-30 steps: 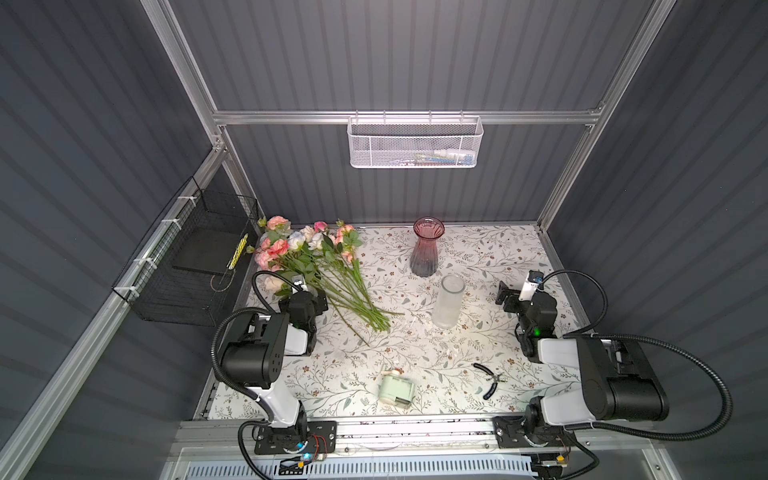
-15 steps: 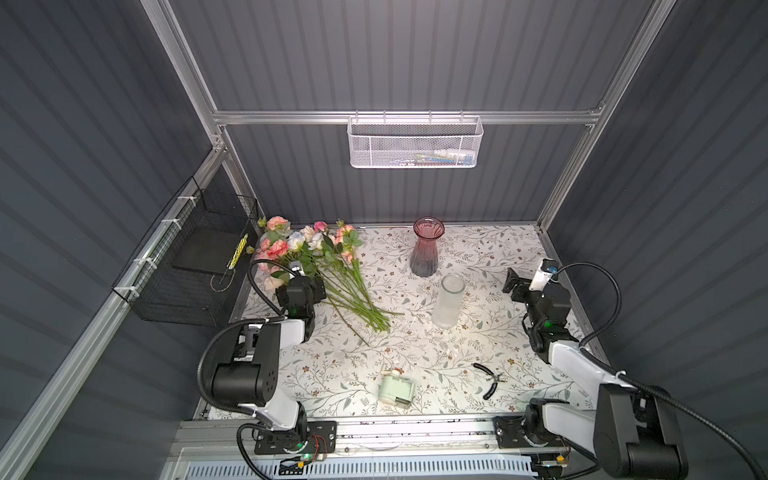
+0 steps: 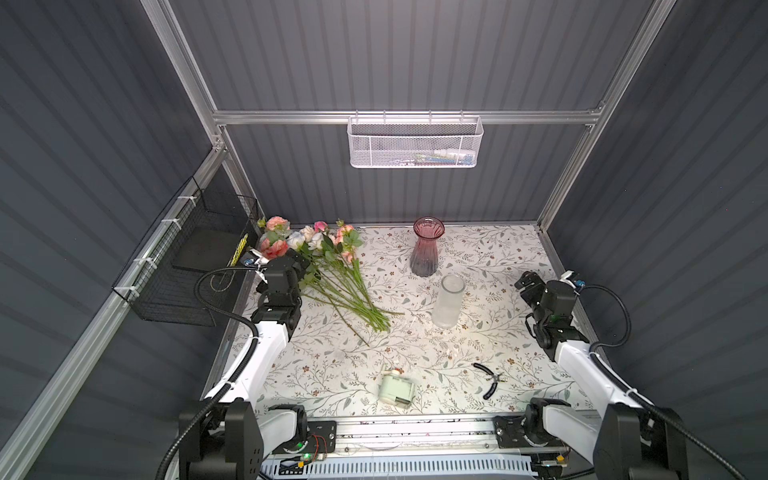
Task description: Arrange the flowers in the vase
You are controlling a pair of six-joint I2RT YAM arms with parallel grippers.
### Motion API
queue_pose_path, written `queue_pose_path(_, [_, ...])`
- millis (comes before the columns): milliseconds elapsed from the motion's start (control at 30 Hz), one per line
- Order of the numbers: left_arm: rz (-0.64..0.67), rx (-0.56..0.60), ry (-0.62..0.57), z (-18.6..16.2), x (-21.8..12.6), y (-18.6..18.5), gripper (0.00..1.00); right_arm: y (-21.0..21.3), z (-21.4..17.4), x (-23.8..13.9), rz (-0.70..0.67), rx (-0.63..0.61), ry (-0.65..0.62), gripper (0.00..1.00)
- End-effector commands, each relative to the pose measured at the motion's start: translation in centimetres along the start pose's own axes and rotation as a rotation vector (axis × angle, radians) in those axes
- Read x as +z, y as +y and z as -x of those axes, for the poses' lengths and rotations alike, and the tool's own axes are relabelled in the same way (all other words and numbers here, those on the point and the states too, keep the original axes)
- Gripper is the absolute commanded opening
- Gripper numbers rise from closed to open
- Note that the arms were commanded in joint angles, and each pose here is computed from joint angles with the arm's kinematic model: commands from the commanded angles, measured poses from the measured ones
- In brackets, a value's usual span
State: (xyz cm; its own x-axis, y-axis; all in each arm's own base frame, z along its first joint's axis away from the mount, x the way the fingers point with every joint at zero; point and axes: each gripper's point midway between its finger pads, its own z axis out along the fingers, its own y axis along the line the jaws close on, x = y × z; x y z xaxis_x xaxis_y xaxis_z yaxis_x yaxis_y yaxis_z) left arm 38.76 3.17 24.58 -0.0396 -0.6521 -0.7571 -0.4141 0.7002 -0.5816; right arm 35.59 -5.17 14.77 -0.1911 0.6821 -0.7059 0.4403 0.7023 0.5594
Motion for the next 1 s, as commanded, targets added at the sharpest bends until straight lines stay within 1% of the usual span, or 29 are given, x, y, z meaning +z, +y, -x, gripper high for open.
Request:
queue_pose_path(0, [-0.114, -0.042, 0.205, -3.3, -1.7, -1.6, 1.00, 3.5, -3.4, 1.4, 0.128, 0.004, 0.260, 0.99])
queue_pose_path(67, [-0.158, -0.012, 0.301, -4.4, -2.6, -2.6, 1.00, 5.1, -5.1, 2.2, 0.208, -0.025, 0.372, 0.99])
queue_pose_path(100, [-0.169, -0.006, 0.350, -5.1, -3.0, -2.8, 1.00, 6.1, -5.9, 2.5, 0.271, -0.023, 0.412, 0.99])
queue_pose_path(167, [-0.199, 0.002, 0.425, -6.3, -3.7, -3.1, 0.98, 7.5, -7.3, 2.9, 0.369, -0.018, 0.487, 0.99])
queue_pose_path(233, [-0.237, 0.000, 0.472, -7.3, -4.7, -3.3, 0.97, 8.7, -8.6, 3.6, 0.426, -0.022, 0.567, 0.99])
queue_pose_path(333, [-0.281, -0.006, 0.497, -7.7, -6.2, -3.3, 0.96, 9.5, -11.2, 4.6, 0.473, -0.022, 0.682, 0.99])
queue_pose_path(467, [-0.304, 0.012, 0.499, -7.3, -7.8, -3.3, 0.97, 9.7, -14.7, 4.8, 0.489, -0.006, 0.761, 0.99])
queue_pose_path(633, [-0.333, 0.025, 0.522, -7.8, -8.7, -3.3, 0.97, 10.7, -18.1, 4.3, 0.551, 0.034, 0.836, 0.95])
queue_pose_path(833, [-0.337, 0.048, 0.528, -8.1, -9.0, -2.9, 0.97, 11.2, -20.7, 3.7, 0.605, 0.113, 0.909, 0.78])
queue_pose_path(967, [-0.334, 0.063, 0.522, -8.1, -9.1, -2.7, 0.97, 11.4, -22.6, 2.3, 0.635, 0.135, 0.947, 0.73])
